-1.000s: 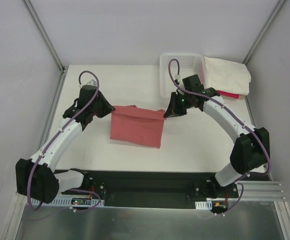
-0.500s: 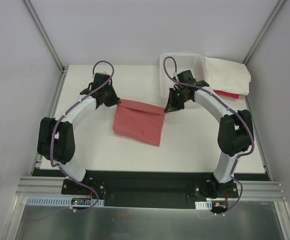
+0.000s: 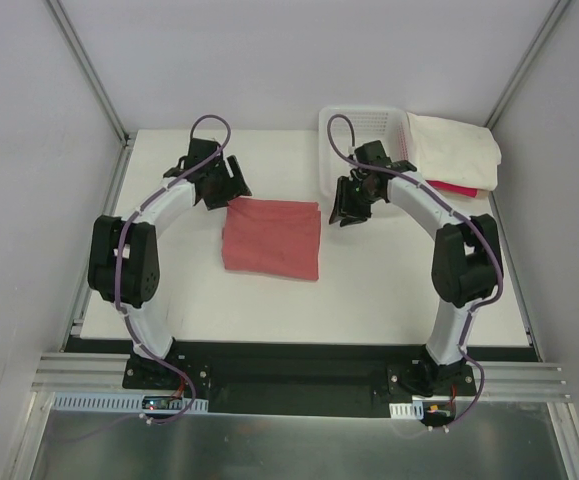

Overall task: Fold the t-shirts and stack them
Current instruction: Fold the long partially folded tshirt into a neat square, then smooth out wrinkles on the folded tshirt

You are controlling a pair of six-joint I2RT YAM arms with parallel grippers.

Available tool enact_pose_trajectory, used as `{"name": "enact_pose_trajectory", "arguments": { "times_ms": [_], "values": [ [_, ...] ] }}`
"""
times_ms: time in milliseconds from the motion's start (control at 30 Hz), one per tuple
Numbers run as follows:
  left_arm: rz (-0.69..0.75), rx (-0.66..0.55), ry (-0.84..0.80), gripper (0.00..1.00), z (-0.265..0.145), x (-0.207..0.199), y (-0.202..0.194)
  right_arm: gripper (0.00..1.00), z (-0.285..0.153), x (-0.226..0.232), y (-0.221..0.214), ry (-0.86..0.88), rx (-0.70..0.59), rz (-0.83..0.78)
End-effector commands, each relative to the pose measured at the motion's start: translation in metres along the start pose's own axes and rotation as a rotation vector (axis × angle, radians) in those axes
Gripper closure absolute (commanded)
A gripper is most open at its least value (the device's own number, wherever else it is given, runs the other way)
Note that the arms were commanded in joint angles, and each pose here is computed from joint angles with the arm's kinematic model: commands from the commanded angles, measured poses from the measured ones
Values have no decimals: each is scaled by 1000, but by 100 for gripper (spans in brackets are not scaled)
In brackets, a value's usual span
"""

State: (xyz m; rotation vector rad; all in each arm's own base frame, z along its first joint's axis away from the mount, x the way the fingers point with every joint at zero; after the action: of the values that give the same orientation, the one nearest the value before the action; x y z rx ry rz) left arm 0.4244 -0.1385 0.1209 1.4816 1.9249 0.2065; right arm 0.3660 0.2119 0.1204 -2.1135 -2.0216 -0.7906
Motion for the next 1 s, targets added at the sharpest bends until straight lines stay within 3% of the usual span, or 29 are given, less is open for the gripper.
{"name": "enact_pose_trajectory", "arguments": {
  "times_ms": [0,67,100,133,167,333,533,667,967],
  "values": [
    [55,-7,-86,25,-5,-18,16,58,-40,25,-11,80,-59,-88],
    [59,-19,-108,18,-14,-24,20,47,-46,35,-17,116,-69,-120],
    [61,-26,-118,9,-19,-27,21,34,-55,42,-19,145,-84,-136],
    [67,-47,-138,1,-32,-33,25,13,-57,49,-27,193,-66,-144],
    [62,-60,-151,1,-41,-36,26,3,-59,57,-27,229,-81,-156],
    [52,-116,-217,1,-98,-44,10,3,-68,87,-36,331,-103,-202],
    [53,-47,-335,1,-128,-48,-54,3,-52,119,-31,376,-137,-203],
    [23,53,-388,1,-112,-41,-93,3,-26,121,-11,289,-175,-178],
    [-24,187,-347,1,-68,-21,-126,3,58,114,32,122,-167,-157]
  ]
}}
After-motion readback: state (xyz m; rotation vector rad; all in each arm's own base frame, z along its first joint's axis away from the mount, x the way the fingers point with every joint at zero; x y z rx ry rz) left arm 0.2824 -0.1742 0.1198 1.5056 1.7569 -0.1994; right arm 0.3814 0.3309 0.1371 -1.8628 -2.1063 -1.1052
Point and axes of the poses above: each gripper's point midway between its finger pads, its own z axis out along the fingers, its own x axis along the line the jaws close on, y = z × x, the point moved 2 cm from there along -z, back along the fingers, and after that the axes turned 4 degrees about z, right-handed, at the moved point
